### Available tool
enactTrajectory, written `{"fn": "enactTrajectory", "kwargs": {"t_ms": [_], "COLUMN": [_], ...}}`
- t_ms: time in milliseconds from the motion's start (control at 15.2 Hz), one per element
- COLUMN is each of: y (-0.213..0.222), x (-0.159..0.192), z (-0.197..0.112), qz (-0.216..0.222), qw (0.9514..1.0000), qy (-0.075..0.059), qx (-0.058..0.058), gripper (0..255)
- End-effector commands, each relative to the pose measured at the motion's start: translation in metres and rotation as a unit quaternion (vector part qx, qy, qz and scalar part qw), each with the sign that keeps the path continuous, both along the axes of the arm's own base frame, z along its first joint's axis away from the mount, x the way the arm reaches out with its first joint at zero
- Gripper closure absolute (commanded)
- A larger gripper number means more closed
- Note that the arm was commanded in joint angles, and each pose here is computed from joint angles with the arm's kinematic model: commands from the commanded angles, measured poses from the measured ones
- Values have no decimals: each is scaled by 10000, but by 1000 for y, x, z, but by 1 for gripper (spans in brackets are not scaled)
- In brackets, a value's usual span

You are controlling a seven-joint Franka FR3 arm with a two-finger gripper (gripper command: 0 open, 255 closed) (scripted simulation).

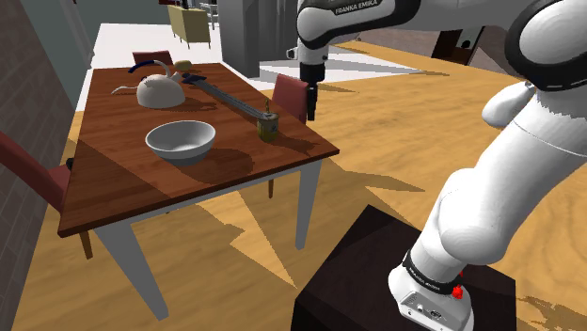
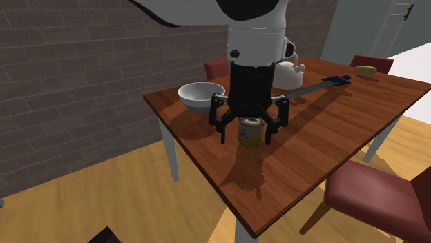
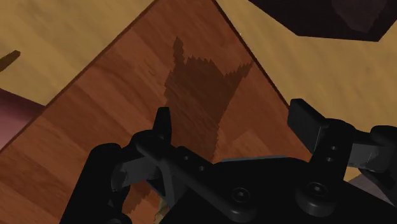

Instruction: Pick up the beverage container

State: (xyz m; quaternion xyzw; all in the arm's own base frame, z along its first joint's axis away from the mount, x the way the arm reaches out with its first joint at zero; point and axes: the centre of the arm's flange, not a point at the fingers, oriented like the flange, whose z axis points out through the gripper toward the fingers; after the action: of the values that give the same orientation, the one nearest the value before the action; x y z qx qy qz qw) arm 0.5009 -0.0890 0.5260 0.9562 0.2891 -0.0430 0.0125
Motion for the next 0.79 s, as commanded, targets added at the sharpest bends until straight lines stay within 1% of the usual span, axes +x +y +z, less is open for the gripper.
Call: {"fn": "enactTrajectory", "kwargs": {"t_ms": [0,132,264,396,528,594,726], "y": [3,5,8,13,19,20,20], "x": [27,51,75,99,123,124,124], "z": [-3,-5,-7,-9,-10,-10,-21], "qz": [352,677,1000,1323,1644,1667,1667], "qw": [9994,9976,9947,9908,9857,9853,9853], "qy": [-48,-94,-141,-187,-233,-237,-237], "qx": [55,111,167,223,279,282,282], "gripper": [0,0,0,0,0,0,0]}}
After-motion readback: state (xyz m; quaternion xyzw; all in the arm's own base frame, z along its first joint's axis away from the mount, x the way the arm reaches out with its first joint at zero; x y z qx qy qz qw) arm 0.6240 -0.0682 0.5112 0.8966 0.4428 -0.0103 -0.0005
